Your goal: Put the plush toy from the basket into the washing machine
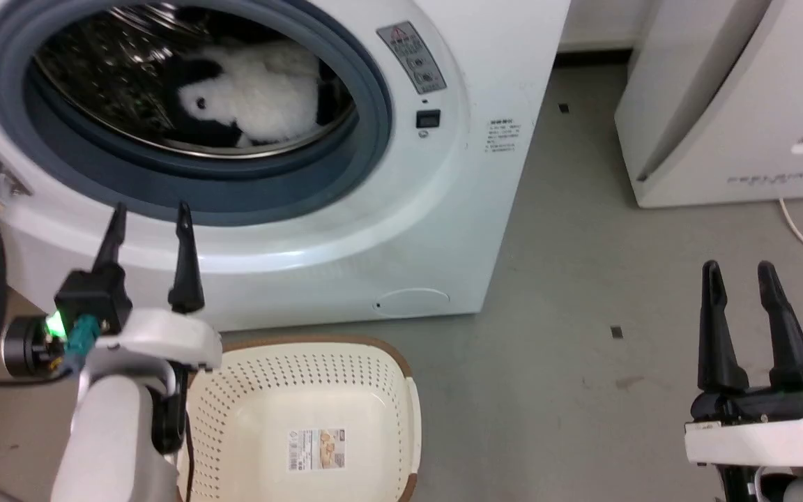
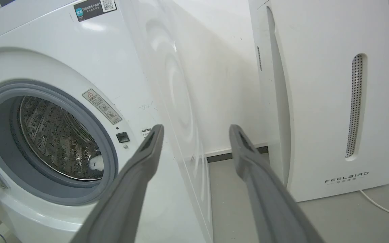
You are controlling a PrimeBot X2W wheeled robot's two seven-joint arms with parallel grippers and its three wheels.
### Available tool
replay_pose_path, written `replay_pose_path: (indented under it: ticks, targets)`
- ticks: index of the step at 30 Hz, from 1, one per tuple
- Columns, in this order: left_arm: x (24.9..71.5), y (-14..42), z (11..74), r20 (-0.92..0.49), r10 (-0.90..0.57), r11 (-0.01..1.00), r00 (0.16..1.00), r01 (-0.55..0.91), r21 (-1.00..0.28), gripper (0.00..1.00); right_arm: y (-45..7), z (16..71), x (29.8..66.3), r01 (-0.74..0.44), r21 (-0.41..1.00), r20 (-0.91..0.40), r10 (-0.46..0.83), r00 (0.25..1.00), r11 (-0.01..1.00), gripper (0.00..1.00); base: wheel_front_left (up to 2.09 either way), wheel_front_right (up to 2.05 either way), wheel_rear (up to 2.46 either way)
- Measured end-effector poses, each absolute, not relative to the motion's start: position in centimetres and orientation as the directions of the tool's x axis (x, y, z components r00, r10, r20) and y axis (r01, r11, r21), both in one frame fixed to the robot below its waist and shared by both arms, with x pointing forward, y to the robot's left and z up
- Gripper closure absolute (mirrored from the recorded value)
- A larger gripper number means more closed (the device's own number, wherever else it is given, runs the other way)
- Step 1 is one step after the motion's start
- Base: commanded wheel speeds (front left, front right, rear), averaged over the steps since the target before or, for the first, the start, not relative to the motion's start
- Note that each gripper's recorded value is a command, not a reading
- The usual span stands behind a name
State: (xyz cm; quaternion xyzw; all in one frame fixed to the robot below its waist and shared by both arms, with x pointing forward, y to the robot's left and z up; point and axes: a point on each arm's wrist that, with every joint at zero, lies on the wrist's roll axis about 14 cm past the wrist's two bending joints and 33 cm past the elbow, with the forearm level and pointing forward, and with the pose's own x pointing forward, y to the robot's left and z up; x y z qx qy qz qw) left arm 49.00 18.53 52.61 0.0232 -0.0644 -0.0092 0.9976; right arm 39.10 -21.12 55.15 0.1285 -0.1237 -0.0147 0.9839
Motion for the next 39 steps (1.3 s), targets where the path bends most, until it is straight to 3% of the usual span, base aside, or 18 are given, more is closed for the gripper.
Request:
replay_pose_path:
  ticks: [17, 37, 38, 39]
  targets:
    - [39.2, 20.8, 52.0, 0.11, 0.057, 0.997, 0.992, -0.062, 0.041, 0.0, -19.1, 56.6, 36.6, -0.067, 0.206, 0.276, 0.007, 0.961, 0.976, 0.0, 0.0, 0.0, 0.0]
    - [35.6, 22.0, 51.8, 0.112, 0.118, 0.992, 0.987, -0.123, 0.04, 0.0, -18.4, 55.8, 36.0, -0.079, 0.163, 0.248, 0.036, 0.968, 0.983, 0.0, 0.0, 0.0, 0.0]
    - [35.6, 22.0, 51.8, 0.111, 0.118, 0.992, 0.987, -0.123, 0.041, 1.0, -18.4, 55.8, 36.0, -0.079, 0.163, 0.248, 0.037, 0.968, 0.983, 1.0, 0.0, 0.0, 0.0]
    - [35.6, 22.0, 51.8, 0.111, 0.118, 0.992, 0.987, -0.123, 0.041, 1.0, -18.4, 55.8, 36.0, -0.079, 0.163, 0.248, 0.037, 0.968, 0.983, 1.0, 0.0, 0.0, 0.0]
